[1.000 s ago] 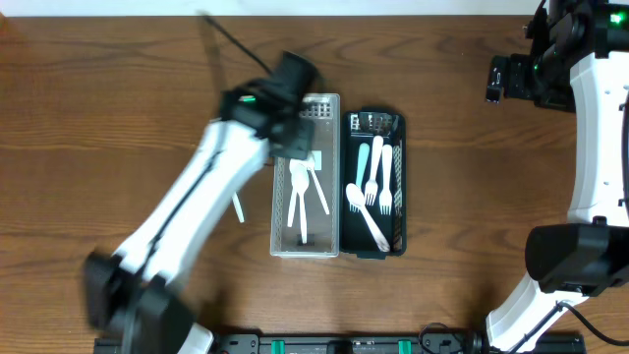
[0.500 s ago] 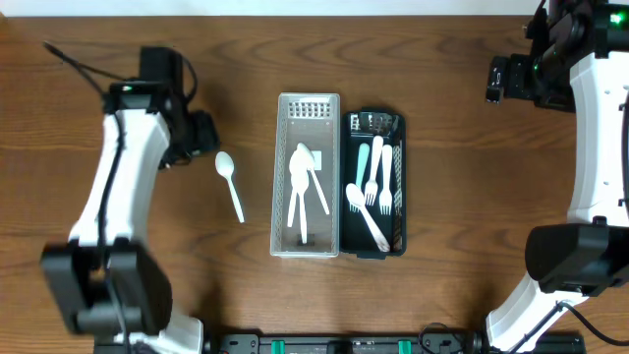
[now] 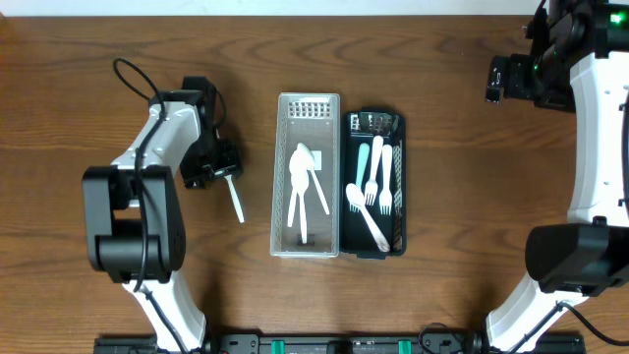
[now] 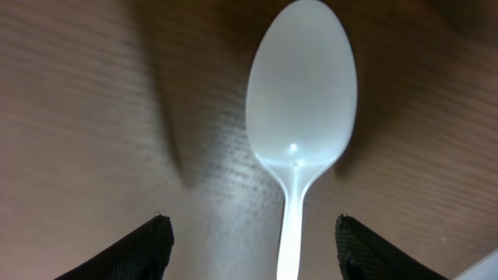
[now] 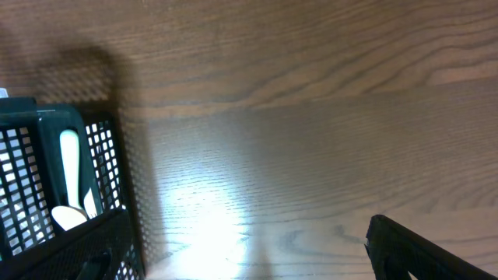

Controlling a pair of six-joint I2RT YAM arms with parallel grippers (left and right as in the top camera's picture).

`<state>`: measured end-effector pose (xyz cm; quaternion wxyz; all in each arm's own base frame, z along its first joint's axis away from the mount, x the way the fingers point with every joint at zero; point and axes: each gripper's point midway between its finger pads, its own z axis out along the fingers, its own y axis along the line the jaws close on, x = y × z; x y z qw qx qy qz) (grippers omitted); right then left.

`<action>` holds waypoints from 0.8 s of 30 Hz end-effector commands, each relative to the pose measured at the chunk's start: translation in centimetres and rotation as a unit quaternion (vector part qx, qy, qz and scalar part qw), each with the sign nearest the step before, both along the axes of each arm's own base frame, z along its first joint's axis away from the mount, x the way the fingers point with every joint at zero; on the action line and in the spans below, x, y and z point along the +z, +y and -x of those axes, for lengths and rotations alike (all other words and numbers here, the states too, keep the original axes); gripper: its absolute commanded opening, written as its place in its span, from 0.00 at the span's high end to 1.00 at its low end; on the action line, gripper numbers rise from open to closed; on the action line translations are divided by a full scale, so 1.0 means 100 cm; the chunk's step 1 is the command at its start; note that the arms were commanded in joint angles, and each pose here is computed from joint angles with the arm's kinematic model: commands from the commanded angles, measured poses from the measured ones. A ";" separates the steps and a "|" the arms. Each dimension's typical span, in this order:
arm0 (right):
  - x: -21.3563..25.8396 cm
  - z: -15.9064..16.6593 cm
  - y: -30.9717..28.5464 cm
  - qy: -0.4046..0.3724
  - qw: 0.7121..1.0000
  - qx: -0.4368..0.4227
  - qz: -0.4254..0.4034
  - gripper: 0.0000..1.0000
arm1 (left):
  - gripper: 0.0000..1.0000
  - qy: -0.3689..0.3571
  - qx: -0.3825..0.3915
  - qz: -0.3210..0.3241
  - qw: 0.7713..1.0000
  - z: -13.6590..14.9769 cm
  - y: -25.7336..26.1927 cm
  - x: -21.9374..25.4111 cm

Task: Pack container
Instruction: 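Move the left gripper to the last white spoon and grasp it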

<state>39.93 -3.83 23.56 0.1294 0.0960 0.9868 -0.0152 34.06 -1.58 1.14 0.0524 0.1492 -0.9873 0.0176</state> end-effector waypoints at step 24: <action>0.001 0.002 -0.001 0.000 1.000 0.006 0.002 0.01 | 0.94 0.030 -0.015 0.021 0.999 0.014 -0.007 -0.013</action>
